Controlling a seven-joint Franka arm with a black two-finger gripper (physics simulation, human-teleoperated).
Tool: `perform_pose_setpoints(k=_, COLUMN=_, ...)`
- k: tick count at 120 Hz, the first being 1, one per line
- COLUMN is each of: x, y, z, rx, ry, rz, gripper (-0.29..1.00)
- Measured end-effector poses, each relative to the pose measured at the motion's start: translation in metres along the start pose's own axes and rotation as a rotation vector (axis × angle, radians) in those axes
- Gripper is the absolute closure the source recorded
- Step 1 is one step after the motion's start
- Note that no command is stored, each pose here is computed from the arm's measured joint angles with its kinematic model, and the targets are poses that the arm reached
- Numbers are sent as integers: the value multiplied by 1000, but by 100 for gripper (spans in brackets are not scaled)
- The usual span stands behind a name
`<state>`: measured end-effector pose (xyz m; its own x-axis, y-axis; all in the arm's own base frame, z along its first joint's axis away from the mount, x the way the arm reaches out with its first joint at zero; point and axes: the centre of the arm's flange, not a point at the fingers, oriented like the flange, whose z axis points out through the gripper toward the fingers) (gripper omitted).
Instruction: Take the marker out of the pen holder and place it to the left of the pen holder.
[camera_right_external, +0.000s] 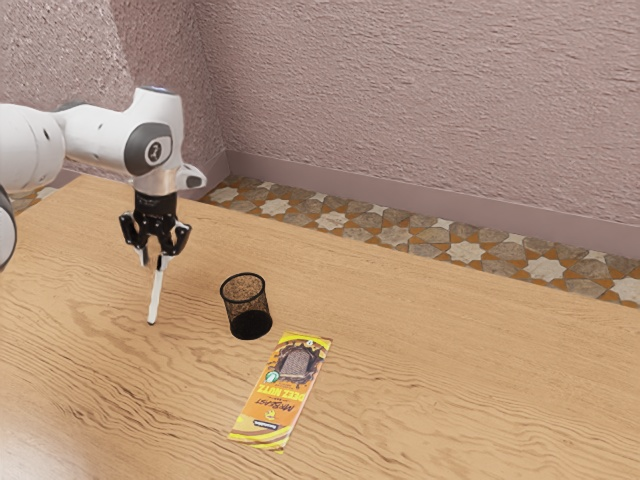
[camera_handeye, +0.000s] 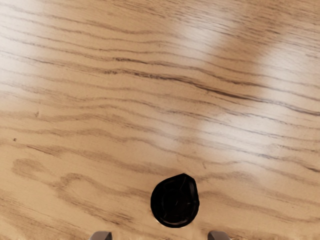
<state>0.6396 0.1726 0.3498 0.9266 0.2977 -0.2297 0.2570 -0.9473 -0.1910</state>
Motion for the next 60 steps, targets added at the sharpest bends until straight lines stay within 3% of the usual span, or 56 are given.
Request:
perform_pose_setpoints(k=24, x=-23, y=-2, z=-49, rx=-5, ry=58, rz=48, gripper=19)
perform_pose_setpoints(k=46, x=-164, y=38, z=-232, rx=-5, ry=379, rz=153, gripper=8)
perform_pose_setpoints(k=53, x=-207, y=52, z=-270, rx=-18, ry=431, rz=189, gripper=6)
perform_pose_setpoints(k=60, x=-228, y=32, z=-291, rx=-25, ry=443, rz=150, gripper=5)
